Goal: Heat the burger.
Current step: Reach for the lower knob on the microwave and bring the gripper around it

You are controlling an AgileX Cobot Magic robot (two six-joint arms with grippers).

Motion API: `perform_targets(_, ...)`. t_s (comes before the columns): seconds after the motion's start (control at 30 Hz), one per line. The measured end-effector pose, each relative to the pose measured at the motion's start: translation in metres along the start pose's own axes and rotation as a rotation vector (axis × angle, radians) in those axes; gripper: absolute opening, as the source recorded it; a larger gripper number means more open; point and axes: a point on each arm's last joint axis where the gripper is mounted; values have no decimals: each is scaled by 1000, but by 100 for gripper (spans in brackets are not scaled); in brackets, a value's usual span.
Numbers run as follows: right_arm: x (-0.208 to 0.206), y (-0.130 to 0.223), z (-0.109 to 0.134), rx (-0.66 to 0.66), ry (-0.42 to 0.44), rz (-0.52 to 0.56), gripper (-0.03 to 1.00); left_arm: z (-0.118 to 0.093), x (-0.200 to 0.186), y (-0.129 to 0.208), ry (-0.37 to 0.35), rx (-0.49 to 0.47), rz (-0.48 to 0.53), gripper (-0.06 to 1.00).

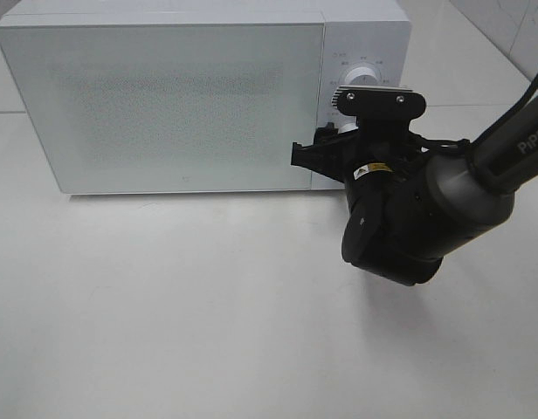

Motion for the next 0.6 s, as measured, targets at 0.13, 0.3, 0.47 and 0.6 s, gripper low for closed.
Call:
perform_targets(0.13, 0, 0, 0, 1, 0, 0, 73, 0, 0, 0, 0, 0, 0, 99)
perform_targets(0.3, 0, 1, 0, 5, 0, 1, 73, 0, 0, 0, 0, 0, 0, 99)
perform_targets(0.47, 1, 3, 0, 0, 0, 6, 73, 0, 0, 0, 0, 0, 0, 99)
perform_targets(0.6, 1, 4, 1, -2, 0, 8, 73, 0, 0, 0, 0, 0, 0, 99)
Point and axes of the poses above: a point on each arm's last joint axis where the gripper is mounted, x pointing out along that axis toward the gripper, z along the wrist's bending axis when the last joint is at zero, y = z × x, and after that the axes turned 11 degrees about -x, right-handed
